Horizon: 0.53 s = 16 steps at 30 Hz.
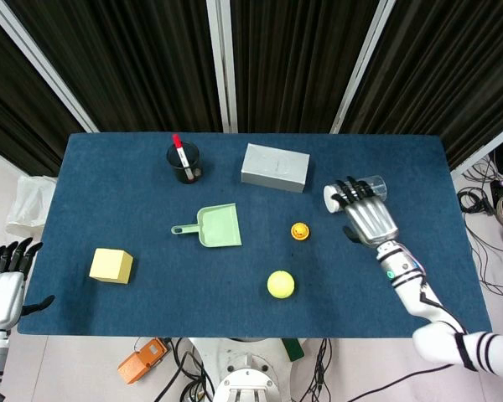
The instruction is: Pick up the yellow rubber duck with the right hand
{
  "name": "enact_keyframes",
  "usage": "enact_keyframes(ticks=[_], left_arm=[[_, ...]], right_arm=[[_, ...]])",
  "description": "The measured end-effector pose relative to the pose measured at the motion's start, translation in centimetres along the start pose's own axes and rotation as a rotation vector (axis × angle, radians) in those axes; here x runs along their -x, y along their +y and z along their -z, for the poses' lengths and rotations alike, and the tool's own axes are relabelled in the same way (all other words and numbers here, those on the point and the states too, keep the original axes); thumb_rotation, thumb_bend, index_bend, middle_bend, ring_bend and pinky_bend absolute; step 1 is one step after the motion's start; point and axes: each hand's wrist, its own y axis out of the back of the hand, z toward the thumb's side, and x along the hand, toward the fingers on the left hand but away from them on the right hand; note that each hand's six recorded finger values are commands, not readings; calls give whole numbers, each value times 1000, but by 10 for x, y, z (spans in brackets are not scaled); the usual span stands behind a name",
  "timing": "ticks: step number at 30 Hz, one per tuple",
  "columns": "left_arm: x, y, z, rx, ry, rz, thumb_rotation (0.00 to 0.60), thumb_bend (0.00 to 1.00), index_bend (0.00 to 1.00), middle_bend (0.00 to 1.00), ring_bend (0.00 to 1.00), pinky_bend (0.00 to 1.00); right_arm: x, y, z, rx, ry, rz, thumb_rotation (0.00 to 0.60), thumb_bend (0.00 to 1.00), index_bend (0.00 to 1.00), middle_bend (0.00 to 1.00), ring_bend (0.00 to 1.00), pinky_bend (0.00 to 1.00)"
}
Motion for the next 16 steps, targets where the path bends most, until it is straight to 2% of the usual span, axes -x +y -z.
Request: enact_keyframes(ticks=[2,6,11,13,16], left_arm=[[-1,0,-2,0,-6,-3,600,14,116,37,0,0],[-4,1,-6,0,-20,-13,600,14,116,37,0,0],[-6,1,-11,4,-34,-23,600,14,116,37,0,0],[-7,1,-13,6,-38,-24,600,14,116,37,0,0],[-8,1,-15,3,-42,-26,600,14,116,37,0,0]], right_arm=[[-28,1,27,14,-71,21,600,235,131,140,69,177],[-70,0,58,57,-162,53,600,227,12,90,24,141],[-128,-8,85,147,-245,101,600,227,0,58,0,102],[-150,-11,92,182,-263,126,600,227,0,58,0,96],[-165,-15,96,212,-261,141,600,226,0,58,0,93]])
